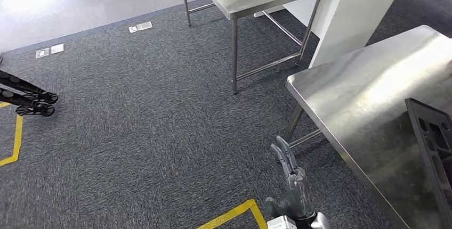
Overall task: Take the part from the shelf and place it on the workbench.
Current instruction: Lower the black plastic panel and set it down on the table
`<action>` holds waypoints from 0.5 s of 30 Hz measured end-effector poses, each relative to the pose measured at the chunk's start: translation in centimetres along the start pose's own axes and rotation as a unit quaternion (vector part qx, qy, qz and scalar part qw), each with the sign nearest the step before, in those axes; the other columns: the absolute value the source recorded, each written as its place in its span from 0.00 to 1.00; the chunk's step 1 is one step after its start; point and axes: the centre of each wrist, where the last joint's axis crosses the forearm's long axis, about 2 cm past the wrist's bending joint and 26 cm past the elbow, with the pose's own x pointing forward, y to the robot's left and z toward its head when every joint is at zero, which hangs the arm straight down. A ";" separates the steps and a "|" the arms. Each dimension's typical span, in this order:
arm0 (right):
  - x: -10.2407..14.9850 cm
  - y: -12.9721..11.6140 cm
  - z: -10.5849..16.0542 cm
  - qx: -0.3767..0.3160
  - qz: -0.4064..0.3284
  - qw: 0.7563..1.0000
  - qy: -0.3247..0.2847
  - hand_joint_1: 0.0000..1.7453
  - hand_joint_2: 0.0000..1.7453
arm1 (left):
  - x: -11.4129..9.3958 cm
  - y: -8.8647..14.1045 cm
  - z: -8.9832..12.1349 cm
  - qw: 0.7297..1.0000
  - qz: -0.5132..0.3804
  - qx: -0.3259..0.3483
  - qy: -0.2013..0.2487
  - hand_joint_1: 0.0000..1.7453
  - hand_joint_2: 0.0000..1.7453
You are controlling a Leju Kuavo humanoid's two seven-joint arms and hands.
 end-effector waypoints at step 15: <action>-0.6 1.1 0.7 0.061 -0.055 0.997 -0.005 0.00 0.00 | 0.5 -0.6 0.0 1.000 -0.003 0.007 0.023 0.00 0.00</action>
